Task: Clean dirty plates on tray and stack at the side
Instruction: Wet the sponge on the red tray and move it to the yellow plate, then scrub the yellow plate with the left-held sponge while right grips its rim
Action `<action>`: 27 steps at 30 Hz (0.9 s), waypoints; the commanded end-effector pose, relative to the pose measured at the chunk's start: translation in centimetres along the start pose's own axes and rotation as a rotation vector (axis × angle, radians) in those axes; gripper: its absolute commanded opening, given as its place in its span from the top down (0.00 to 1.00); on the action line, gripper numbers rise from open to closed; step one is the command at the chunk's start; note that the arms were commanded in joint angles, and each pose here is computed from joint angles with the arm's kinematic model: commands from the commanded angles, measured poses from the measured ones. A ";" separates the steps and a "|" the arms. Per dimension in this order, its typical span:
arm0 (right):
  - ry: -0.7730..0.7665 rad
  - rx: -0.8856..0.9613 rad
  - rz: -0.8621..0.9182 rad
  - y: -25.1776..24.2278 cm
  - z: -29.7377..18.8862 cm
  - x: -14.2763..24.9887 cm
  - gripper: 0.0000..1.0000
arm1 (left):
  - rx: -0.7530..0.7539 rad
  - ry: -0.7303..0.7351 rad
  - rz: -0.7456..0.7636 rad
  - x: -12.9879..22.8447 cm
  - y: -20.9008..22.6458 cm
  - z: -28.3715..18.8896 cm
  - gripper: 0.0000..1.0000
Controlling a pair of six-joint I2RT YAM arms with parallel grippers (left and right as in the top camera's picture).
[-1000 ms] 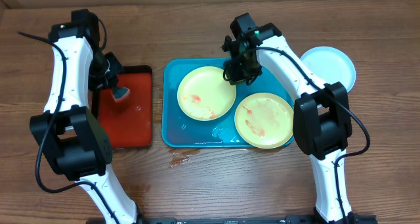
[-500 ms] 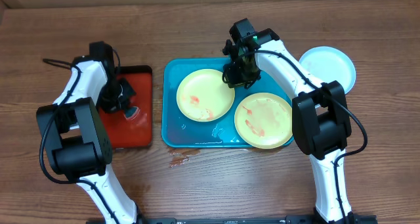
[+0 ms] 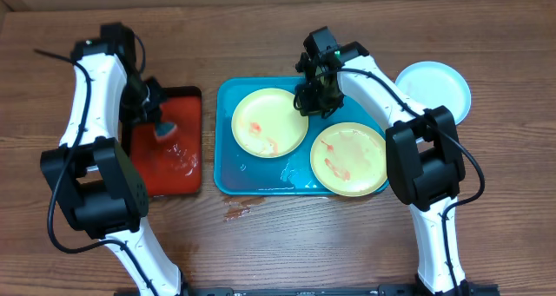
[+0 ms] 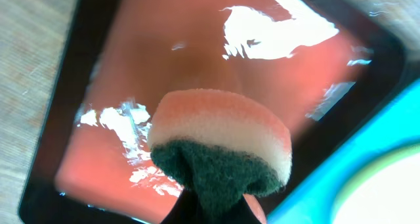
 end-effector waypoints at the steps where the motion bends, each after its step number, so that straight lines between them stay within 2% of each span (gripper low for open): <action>1: 0.025 0.001 0.064 -0.3 1.3 1.0 0.96 | 0.211 0.015 0.197 0.6 -3.3 -1.8 0.96; 4: 0.025 0.001 0.065 -0.5 1.8 1.2 0.96 | 0.312 0.063 0.270 2.0 -5.6 -1.6 0.96; 9: 0.019 -0.001 0.063 -0.5 1.9 1.1 0.96 | 0.321 0.087 0.385 4.5 -10.0 -0.7 0.96; 19: 0.030 0.002 0.067 -0.6 1.9 1.3 0.96 | 0.250 -0.018 0.436 7.8 -18.1 1.2 0.96; 27: 0.020 0.000 0.063 -0.5 1.9 1.1 0.96 | 0.172 0.033 0.478 9.8 -21.6 7.3 0.96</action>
Point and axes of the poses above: each gripper's point midway between its finger pads, its own z axis out along the fingers, its own y axis along the line the jaws close on, x = y × z, the point moved 8 cm from there along -z, back along the fingers, and after that the axes turned 4 degrees about z, right-handed, at the moved point
